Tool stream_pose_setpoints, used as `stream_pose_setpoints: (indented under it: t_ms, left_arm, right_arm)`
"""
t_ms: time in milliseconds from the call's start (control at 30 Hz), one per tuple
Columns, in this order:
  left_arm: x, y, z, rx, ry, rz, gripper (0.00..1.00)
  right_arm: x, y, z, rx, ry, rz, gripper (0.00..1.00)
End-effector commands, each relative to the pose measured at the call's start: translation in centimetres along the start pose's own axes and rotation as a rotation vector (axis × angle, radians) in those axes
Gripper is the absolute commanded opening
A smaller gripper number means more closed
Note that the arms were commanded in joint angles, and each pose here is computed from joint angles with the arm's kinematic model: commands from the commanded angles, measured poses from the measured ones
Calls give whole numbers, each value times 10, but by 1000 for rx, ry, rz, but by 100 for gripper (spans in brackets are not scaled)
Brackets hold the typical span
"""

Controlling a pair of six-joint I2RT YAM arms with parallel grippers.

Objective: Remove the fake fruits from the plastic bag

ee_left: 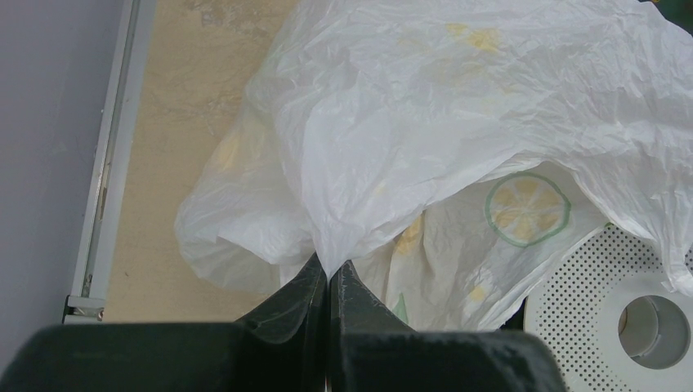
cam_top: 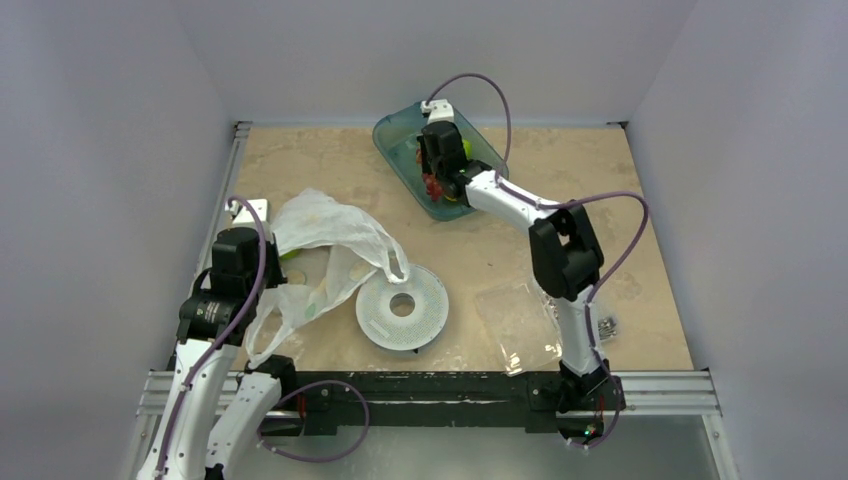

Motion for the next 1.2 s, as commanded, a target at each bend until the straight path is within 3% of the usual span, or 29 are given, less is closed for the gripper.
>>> stream_pose_setpoints:
  t_ms: [0,167,267,367,567,700,967,1167]
  left_arm:
    - [-6,-4,1,20,-29,3,0]
    - [-6,-5,1,25,-27,5,0]
    - [-6,-5,2,26,-24,6,0]
    - [-6,-5,1,29,-26,7,0]
    - [-6,-6,-1,35,-34,5,0]
    - [-6,-7,-2,40,-38,5,0]
    - [-6,-7,-3,45,-45,8,0]
    - [-7,-8,-5,52,-57,5,0]
  right_arm:
    - [-7,6,11,-5,11,-33,7]
    - [12,14,26,-31,98,-72,23]
    - [11,14,26,-26,125,-95,41]
    - [1,6,19,5,133,-115,51]
    - [-22,15,-37,-61,104,-72,60]
    - [-27,59,-101,-229,31,-68,65]
    - [8,149,-234,-603,-189,-251,69]
    - [41,204,-273,-765,-340,-411,69]
Point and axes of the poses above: each gripper's point midway between its finger pads, its own z axis out along the fingers, its own y axis along the line the jaws close on, x = y × z, the point moved 5 cm from there along -z, back along the fingers, and after that the axes turned 6 degrees about -z, right-handed, at the moved point
